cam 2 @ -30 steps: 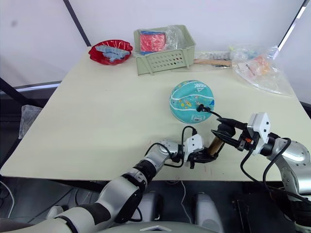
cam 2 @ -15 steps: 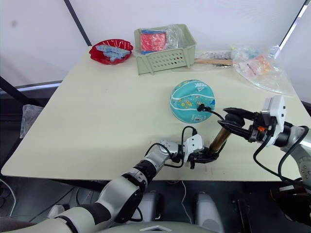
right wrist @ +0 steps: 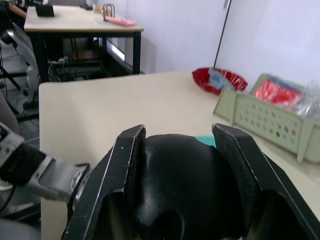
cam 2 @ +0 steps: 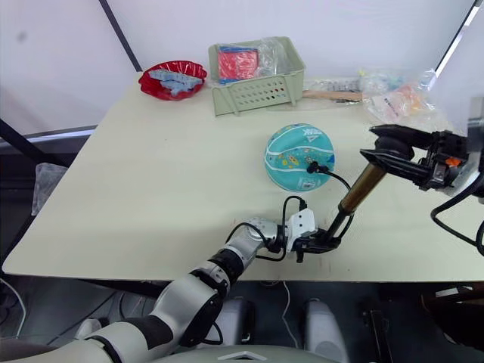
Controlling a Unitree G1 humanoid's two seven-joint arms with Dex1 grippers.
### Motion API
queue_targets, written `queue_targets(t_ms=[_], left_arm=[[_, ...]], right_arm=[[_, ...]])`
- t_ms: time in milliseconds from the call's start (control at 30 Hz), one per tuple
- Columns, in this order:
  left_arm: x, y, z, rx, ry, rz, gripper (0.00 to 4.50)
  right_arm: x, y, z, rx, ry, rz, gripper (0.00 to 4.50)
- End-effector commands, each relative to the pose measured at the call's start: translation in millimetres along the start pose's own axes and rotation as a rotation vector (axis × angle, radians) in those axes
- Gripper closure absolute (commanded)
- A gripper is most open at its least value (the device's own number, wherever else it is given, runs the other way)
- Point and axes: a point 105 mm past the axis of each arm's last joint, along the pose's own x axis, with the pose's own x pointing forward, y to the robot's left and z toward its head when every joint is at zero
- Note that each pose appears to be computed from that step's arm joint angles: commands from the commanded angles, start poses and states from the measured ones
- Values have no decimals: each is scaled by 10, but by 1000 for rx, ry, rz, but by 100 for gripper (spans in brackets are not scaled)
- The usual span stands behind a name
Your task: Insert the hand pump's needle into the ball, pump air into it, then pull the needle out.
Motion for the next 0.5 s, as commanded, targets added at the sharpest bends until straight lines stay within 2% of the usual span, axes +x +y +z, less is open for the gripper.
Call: queue_targets(t_ms=[33,267,500], left_arm=[[-38,-56,-196,-49,63,-12,335],[-49,-39,-186,-46,62,-8,335],[-62,-39,-200,-47,65,-6,335]], right_arm=[[-44,4,337,-97,-78,-16,282],[13,63,-219,-56,44,-24,282],[35,141,-614,-1,74,-25,282]])
